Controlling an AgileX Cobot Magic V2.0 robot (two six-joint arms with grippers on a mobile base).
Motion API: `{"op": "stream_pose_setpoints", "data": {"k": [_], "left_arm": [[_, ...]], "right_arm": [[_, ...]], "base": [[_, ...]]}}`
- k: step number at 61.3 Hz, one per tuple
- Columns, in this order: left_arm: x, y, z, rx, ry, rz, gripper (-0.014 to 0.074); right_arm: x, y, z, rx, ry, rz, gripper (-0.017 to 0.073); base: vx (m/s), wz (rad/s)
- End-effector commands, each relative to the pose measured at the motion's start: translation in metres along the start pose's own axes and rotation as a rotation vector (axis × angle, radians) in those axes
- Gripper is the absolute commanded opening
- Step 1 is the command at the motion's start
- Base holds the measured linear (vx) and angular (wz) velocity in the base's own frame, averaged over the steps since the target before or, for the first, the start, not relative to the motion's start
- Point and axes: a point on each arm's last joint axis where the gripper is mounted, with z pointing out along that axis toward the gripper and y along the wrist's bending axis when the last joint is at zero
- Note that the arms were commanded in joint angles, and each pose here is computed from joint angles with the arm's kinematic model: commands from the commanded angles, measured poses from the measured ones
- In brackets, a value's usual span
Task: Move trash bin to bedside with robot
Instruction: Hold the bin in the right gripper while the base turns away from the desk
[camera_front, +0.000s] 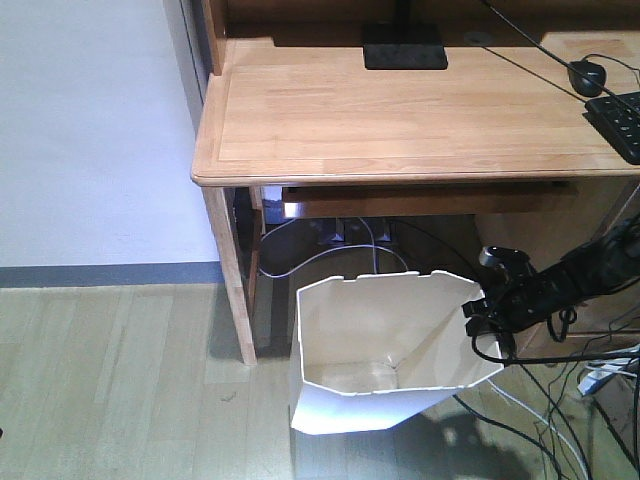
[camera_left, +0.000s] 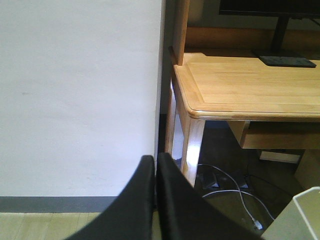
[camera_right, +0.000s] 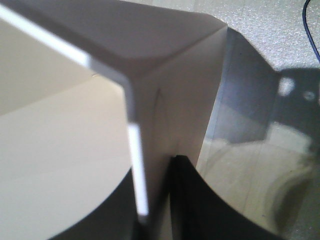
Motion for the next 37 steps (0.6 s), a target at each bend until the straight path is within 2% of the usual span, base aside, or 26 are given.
{"op": "stream_pose_setpoints", "data": {"k": [1, 10, 17, 27, 37], "left_arm": [[-0.001, 0.0, 0.001, 0.004, -0.065, -0.01, -0.0006], [-0.001, 0.0, 0.001, 0.004, -0.065, -0.01, -0.0006], [-0.001, 0.0, 0.001, 0.004, -0.065, -0.01, -0.0006], [-0.001, 0.0, 0.001, 0.004, -0.065, -0.01, -0.0006], [-0.001, 0.0, 0.001, 0.004, -0.065, -0.01, -0.0006]], "right_arm": [[-0.018, 0.03, -0.05, -0.163, -0.12, 0.013, -0.0003], [-0.005, 0.041, -0.059, -0.169, -0.106, 0.012, -0.0003], [-0.001, 0.048, -0.066, -0.184, -0.11, -0.009, -0.0003], [0.0, 0.051, -0.071, -0.175, -0.121, -0.031, -0.0003], [0.001, 0.054, -0.072, -0.205, -0.115, -0.031, -0.0003]], "base": [[0.0, 0.0], [0.0, 0.0], [0.0, 0.0], [0.0, 0.0], [0.0, 0.0]]}}
